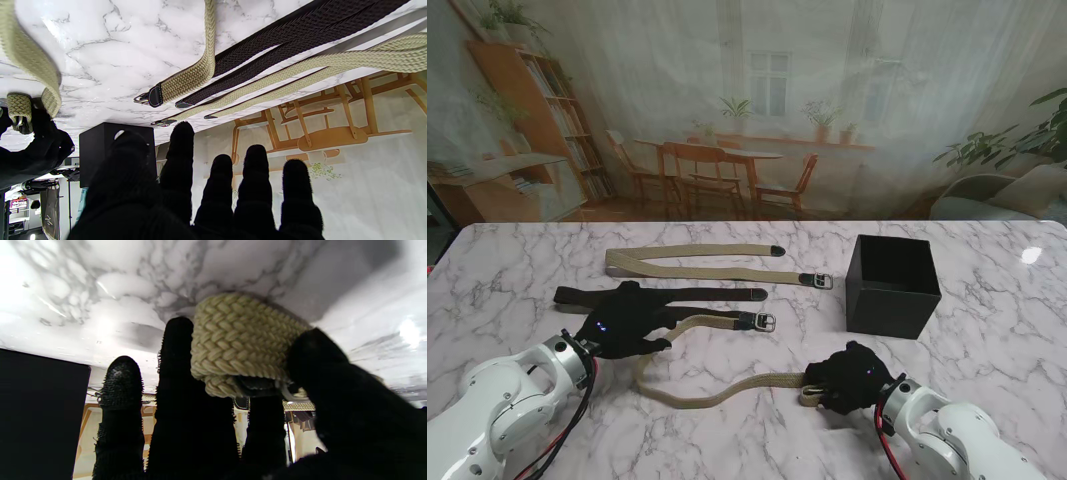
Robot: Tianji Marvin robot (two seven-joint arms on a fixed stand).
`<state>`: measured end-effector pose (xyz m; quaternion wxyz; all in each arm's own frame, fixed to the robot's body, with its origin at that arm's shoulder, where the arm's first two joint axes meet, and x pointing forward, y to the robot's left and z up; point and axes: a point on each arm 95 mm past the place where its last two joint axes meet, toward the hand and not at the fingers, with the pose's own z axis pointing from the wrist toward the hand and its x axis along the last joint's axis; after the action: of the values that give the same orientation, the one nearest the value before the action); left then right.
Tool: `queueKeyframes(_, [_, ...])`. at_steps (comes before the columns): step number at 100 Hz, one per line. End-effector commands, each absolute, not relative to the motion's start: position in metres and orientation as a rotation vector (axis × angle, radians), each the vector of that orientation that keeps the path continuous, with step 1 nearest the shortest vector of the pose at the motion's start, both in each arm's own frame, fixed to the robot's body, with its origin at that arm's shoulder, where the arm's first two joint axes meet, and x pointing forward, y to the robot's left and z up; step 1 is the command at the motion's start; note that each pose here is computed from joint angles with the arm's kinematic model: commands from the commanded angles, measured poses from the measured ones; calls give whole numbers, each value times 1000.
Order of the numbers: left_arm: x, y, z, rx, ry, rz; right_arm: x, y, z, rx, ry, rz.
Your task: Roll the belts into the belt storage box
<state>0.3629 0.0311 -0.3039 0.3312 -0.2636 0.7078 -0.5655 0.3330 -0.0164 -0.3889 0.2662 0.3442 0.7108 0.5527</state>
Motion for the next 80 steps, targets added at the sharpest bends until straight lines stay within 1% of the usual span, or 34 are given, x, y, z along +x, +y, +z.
queueKeyframes(1, [362, 31, -307, -696, 1862, -1471, 333, -20, -390, 922, 1942, 1471])
queueKeyframes(32, [362, 33, -307, -696, 1854, -1472, 337, -17, -390, 918, 1916, 1515])
queueKeyframes(80, [362, 33, -308, -698, 1857, -1471, 333, -14, -388, 1011, 1958, 1498])
